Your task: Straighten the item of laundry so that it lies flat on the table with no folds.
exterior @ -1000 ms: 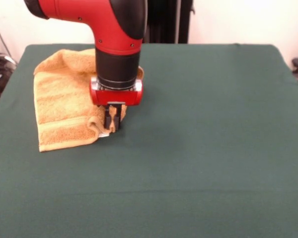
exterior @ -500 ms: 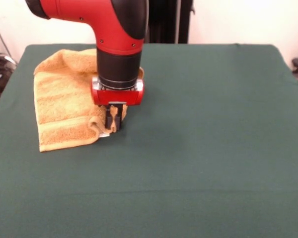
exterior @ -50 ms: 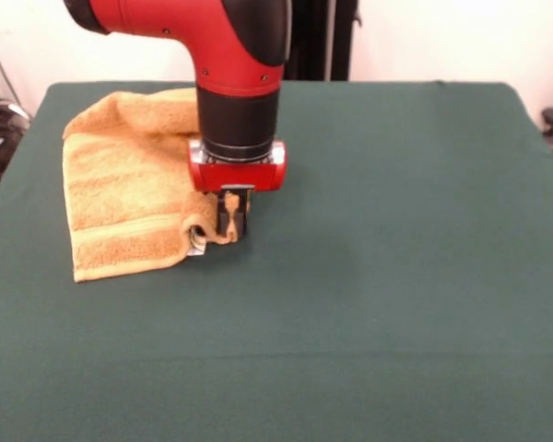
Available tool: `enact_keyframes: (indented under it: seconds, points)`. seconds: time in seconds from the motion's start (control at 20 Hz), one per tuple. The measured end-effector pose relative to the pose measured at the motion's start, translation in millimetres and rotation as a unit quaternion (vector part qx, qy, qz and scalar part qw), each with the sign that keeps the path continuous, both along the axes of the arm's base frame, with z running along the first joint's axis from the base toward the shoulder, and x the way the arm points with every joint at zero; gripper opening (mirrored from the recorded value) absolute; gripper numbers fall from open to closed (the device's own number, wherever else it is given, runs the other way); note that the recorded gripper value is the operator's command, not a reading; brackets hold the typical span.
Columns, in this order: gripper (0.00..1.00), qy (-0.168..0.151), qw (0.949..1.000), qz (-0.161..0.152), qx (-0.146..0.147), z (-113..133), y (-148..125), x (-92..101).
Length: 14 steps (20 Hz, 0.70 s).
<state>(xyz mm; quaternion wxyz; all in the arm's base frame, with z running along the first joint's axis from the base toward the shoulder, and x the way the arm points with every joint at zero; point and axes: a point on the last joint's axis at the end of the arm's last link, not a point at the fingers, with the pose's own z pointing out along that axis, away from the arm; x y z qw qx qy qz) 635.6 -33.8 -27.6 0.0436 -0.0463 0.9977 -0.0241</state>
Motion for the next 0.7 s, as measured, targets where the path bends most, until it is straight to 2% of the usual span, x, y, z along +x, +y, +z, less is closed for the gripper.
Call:
enact_keyframes:
  seconds: [0.4, 0.45, 0.65, 0.7]
  points:
    - [0.00, 0.009, 0.9972, -0.038, 0.064, 15, 35, 0.2]
    - [0.00, 0.013, 0.9940, -0.056, 0.093, 16, 40, -0.4]
    - [0.00, 0.020, 0.9854, -0.089, 0.144, 17, 41, -0.8]
    - [0.00, 0.023, 0.9815, -0.100, 0.162, 16, 40, -1.0]
